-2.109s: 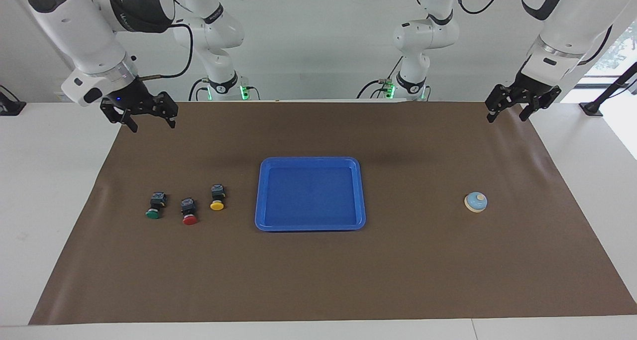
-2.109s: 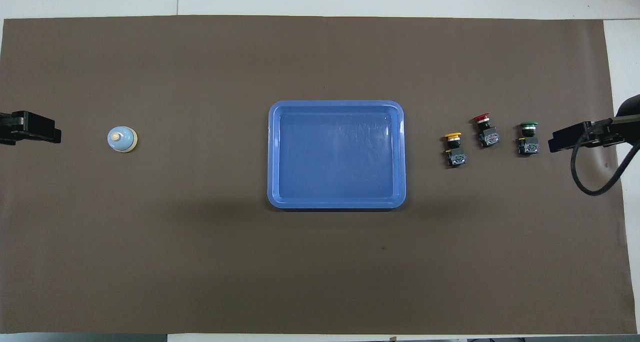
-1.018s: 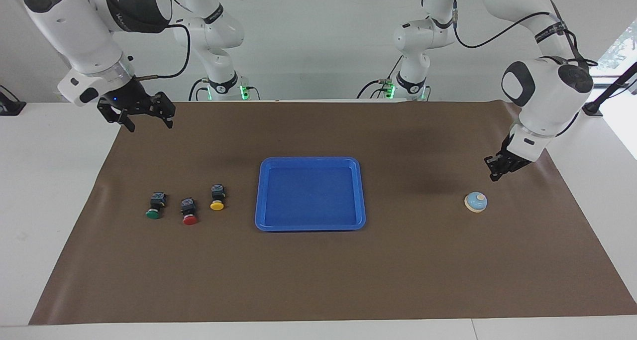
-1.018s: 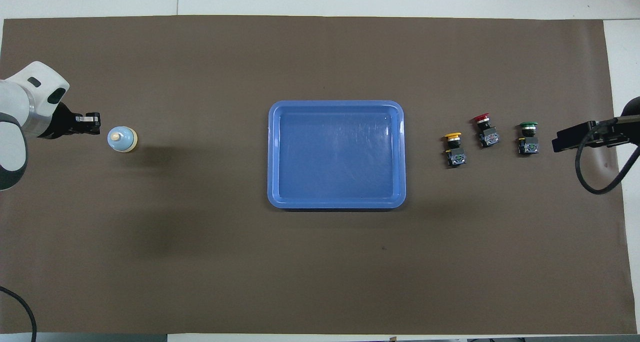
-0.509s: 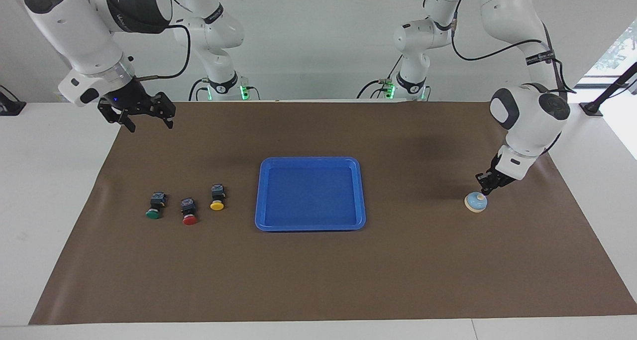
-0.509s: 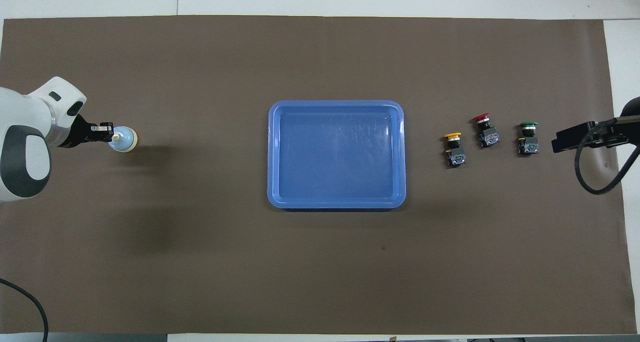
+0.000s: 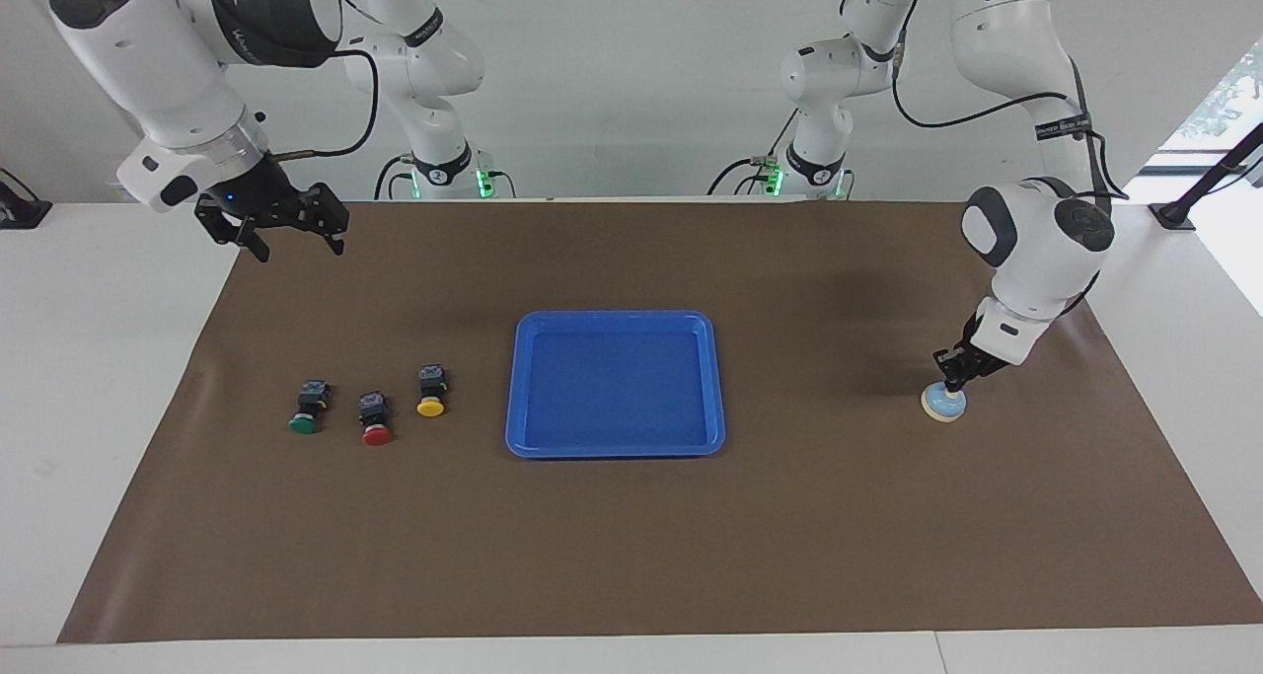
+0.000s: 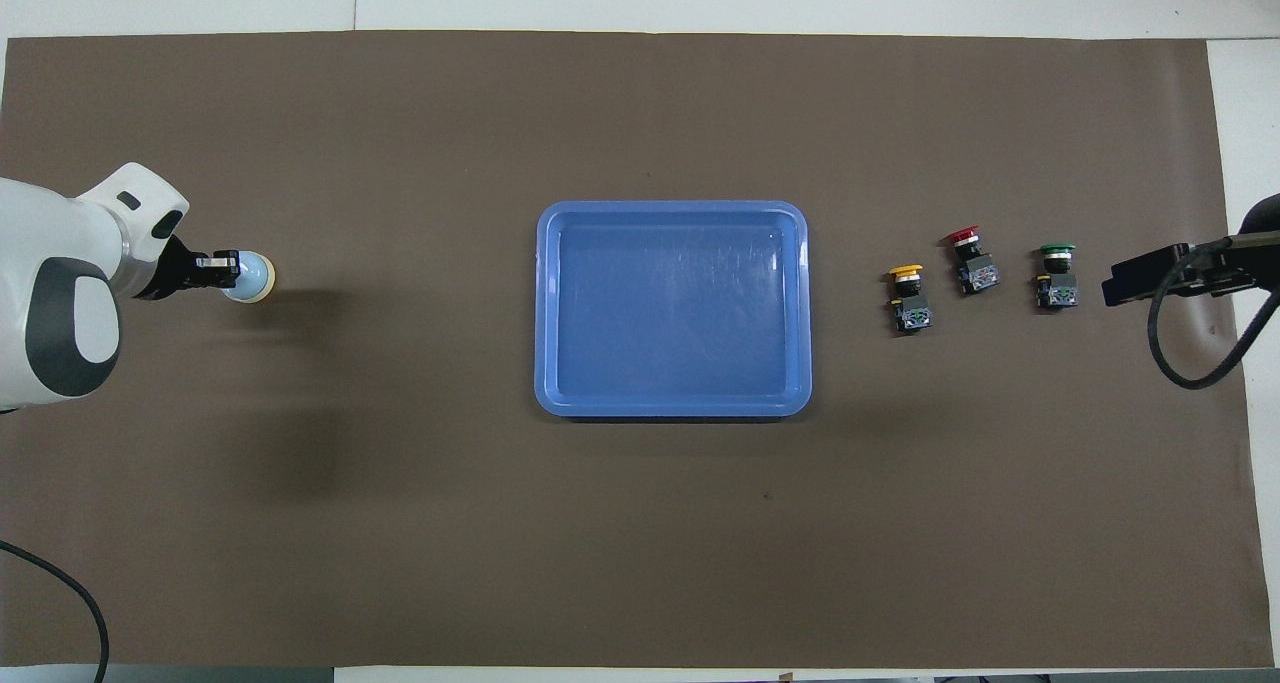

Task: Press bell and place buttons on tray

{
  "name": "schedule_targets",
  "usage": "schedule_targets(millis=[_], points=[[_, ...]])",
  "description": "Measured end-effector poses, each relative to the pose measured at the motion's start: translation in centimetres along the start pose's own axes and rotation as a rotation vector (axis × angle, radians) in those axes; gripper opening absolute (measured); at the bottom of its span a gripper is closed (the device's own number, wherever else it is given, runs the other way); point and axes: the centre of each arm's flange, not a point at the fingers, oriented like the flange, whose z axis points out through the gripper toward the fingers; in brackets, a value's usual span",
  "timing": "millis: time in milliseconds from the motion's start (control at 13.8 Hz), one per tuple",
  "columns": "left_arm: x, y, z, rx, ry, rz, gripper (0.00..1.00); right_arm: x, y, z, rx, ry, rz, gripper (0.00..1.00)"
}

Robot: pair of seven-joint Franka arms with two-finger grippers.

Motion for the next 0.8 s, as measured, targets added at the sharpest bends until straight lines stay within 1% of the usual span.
schedule_targets(millis=[145,218,291,436,509,582,800], points=[[0.5,0.0,-1.1,-0.001,-0.036,0.001,0.01,0.1,0.0,0.1,-0.001,0.005,0.001,1.00],[1.2,0.1,-2.8,-0.002,-0.060,0.001,0.06,0.2,0.2,0.3,-0.002,0.015,0.003,1.00],[1.9,0.1,-5.0,-0.002,-0.079,0.003,0.06,0.3,0.7,0.7,-0.003,0.020,0.011,1.00],[2.3,0.3,-9.8,0.000,-0.093,0.006,0.24,0.7,2.3,2.2,-0.006,0.039,0.031,1.00],[1.8,0.4,-12.1,0.002,-0.096,0.007,0.37,1.2,3.2,3.6,-0.009,0.052,0.040,1.00],[1.1,0.6,-14.2,0.005,-0.102,0.009,0.49,1.8,3.9,5.3,-0.012,0.062,0.047,1.00],[-1.6,2.1,-19.2,0.013,-0.125,0.031,0.83,4.1,5.7,11.3,-0.024,0.090,0.063,1.00]])
